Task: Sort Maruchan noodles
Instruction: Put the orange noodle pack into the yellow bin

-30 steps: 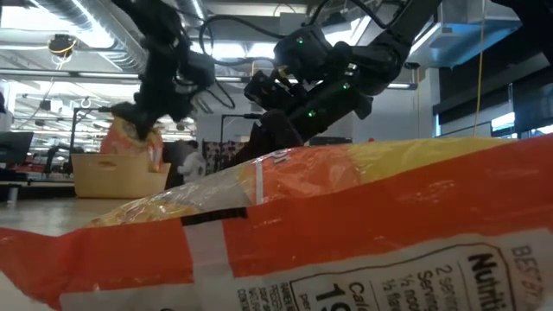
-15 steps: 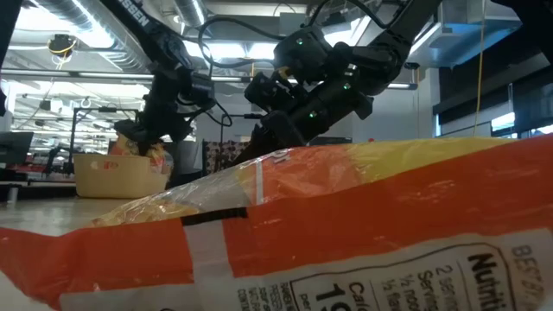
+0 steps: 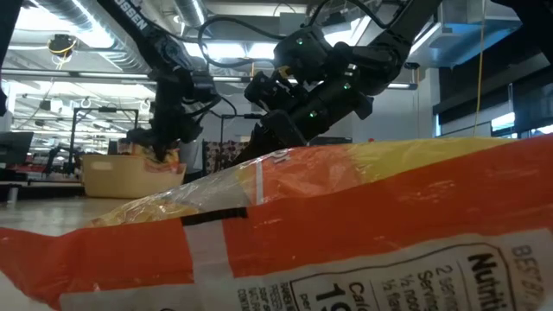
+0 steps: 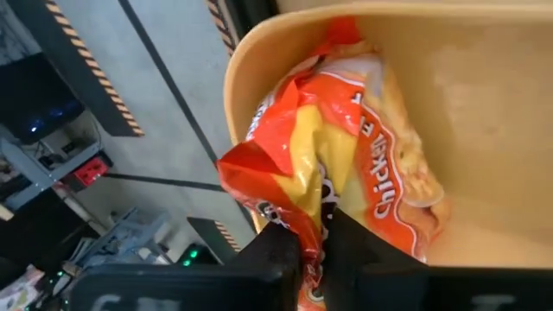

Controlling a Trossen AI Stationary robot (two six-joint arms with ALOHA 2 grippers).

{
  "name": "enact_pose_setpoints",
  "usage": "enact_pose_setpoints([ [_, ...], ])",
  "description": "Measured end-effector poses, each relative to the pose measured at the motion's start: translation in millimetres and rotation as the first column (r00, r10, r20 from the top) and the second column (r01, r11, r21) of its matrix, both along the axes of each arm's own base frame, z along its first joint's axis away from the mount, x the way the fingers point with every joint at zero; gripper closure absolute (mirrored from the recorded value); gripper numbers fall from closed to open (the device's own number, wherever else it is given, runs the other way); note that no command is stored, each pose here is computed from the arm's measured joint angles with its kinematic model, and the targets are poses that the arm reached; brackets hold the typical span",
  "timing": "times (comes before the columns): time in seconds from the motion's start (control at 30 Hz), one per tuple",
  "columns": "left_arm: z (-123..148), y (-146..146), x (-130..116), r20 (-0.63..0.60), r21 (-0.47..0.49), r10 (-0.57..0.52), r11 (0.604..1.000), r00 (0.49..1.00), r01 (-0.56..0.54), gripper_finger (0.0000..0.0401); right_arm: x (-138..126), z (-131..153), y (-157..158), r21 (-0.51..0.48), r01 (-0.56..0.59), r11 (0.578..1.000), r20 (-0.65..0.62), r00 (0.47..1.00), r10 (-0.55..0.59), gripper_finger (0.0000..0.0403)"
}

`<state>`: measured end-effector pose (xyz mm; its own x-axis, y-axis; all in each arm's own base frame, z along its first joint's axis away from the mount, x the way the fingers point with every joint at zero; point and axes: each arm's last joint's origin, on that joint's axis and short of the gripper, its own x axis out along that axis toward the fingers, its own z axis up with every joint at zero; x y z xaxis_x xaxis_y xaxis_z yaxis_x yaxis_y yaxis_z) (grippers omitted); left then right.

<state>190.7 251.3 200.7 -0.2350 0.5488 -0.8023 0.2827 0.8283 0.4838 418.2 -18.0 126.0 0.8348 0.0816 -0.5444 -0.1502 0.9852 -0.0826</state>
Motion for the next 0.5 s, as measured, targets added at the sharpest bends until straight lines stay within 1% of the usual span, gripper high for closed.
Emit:
enact_pose_setpoints([
  [0.23, 0.6, 7.2, -2.9, 0.1, 0.01, 0.051, 0.999, 0.994, -0.052, 0.0322, 0.0, 0.0, 0.0, 0.0, 0.0, 1.0, 0.0, 1.0, 0.0, 0.0165],
  [0.33, 1.2, 8.9, -2.6, 0.124, 0.031, 0.075, 0.996, 0.989, -0.08, 0.0295, 0.0, 0.0, 0.0, 0.0, 0.0, 1.0, 0.0, 1.0, 0.0, 0.0165],
  [0.43, 2.3, 6.4, -0.3, 0.133, 0.096, 0.162, 0.98, 0.978, -0.176, 0.0276, 0.0, 0.0, 0.0, 0.0, 0.0, 1.0, 0.0, 1.0, 0.0, 0.0165],
  [0.5, 3.1, 3.4, 2.0, 0.089, 0.143, 0.173, 0.972, 0.981, -0.184, 0.0271, 0.0, 0.0, -0.1, 0.0, 0.0, 1.0, 0.0, 1.0, 0.0, 0.0165],
])
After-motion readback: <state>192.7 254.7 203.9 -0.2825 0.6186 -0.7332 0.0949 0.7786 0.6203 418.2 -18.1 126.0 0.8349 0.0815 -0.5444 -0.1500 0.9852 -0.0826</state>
